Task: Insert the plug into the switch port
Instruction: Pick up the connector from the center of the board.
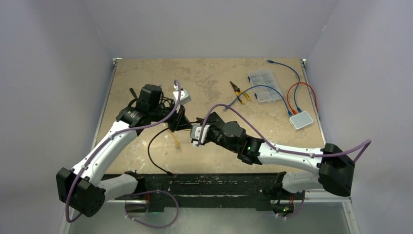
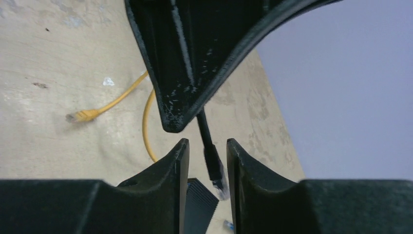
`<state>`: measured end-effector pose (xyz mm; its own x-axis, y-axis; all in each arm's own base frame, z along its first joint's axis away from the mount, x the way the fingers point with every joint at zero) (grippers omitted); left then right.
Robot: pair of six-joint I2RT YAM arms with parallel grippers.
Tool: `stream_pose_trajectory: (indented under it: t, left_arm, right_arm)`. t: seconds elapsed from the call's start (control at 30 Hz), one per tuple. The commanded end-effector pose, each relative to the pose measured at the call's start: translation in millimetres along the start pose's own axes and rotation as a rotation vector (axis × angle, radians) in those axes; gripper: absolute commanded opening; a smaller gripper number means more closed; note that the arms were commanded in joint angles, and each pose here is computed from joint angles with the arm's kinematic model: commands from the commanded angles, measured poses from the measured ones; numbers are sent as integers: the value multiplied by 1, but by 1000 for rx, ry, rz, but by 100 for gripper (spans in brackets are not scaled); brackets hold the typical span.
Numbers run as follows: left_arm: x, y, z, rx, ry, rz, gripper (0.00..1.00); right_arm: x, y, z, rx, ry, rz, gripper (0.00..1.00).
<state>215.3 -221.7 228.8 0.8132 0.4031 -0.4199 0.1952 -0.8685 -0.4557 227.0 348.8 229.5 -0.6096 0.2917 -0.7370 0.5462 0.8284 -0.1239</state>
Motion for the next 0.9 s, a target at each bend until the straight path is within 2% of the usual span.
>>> stream_pose_trajectory:
  t: [0.0,0.17,0.33,0.47,0.63,0.73,0.87]
  left_arm:
    - [14,-10,0,-36,180,-153,0]
    - [16,-22,2,-68,326,-260,0]
    - [-2,-45,-22,-185,520,-295,0]
    - [-12,-65,-47,-249,656,-339,0]
    - [-12,-96,-79,-255,797,-476,0]
    - [-3,-91,-70,-193,807,-486,0]
    - [-4,-68,-37,-157,813,-382,0]
  right_arm:
    - [-13,-11,-20,-105,155,4,42]
    - [-32,-35,-15,-279,331,-111,53]
    - [-43,-57,-13,-390,350,-178,65]
    - [-44,-56,-18,-445,355,-265,66]
    - [-50,-50,-24,-477,376,-324,67]
    - [-54,-48,-25,-480,374,-322,67]
    - [-53,-45,-20,-461,373,-308,67]
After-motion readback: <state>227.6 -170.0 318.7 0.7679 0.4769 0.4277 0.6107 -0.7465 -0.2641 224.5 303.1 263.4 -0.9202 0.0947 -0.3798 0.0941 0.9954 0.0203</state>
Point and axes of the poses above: each gripper's point midway between its finger pads, its own y axis out along the fingers, its own x axis along the line the jaws close on, z = x × y, the point moved 1 cm from there along -y, back along the fingers, and after that the axes turned 6 degrees about -y, right-handed, at the moved point
